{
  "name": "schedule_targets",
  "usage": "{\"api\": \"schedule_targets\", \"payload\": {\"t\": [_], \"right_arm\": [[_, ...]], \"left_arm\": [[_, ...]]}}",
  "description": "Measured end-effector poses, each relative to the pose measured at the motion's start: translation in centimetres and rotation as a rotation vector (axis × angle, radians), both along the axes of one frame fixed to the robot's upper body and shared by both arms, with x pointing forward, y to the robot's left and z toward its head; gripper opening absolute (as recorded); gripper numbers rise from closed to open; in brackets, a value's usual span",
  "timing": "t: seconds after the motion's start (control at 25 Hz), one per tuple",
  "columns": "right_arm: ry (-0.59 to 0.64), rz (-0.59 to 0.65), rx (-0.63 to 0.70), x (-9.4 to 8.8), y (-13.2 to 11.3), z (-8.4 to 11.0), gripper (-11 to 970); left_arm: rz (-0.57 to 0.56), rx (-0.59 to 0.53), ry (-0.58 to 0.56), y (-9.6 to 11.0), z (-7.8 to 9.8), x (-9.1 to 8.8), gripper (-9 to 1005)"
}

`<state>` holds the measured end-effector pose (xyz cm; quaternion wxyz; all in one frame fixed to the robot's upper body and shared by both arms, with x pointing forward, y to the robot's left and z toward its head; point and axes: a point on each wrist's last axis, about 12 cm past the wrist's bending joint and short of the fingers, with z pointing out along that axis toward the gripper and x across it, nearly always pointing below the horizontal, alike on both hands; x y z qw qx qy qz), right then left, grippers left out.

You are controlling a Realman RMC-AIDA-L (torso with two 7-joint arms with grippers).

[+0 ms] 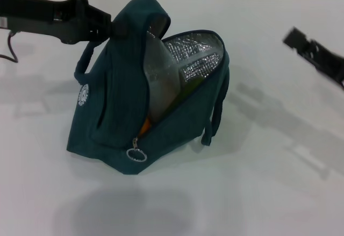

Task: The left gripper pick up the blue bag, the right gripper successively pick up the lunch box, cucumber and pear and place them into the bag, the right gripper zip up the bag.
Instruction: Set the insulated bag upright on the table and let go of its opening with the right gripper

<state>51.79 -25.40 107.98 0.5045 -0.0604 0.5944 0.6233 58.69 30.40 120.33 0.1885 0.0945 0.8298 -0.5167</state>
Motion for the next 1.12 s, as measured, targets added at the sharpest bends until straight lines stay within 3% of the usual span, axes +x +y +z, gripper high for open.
{"api": "schedule_targets", "payload": {"t": [0.12, 0.16, 0.36, 0.48, 0.68, 1.0, 1.12], "right_arm": [[0.159, 0.035, 0.029, -1.2, -0.4, -1.3, 621], [0.272, 0.064, 0.034, -1.5, -0.3, -2.1, 620], [0.441, 0.107, 0.006, -1.5, 0.4, -3.3, 662], [0.47, 0.143, -0.007, -1.0, 1.0, -3.2, 687], [0.477, 0.18, -0.032, 0.3, 2.3, -2.7, 832], [0.489, 0.219, -0.086, 2.9, 5.5, -1.7, 863], [0.483, 0.233, -0.117, 3.1, 5.9, -1.7, 867]], "left_arm": [[-0.001, -0.002, 0.0, -0.1, -0.1, 0.0, 49], [-0.002, -0.002, 0.001, -0.1, -0.1, 0.0, 49], [-0.011, -0.003, -0.005, -0.4, -0.1, 0.0, 49], [-0.017, -0.001, -0.006, -0.5, -0.1, 0.0, 50], [-0.021, -0.001, -0.009, -0.6, -0.1, 0.1, 50], [-0.029, -0.001, -0.016, -0.9, -0.2, 0.1, 50], [-0.037, -0.004, -0.02, -1.2, -0.1, 0.1, 50]]}}
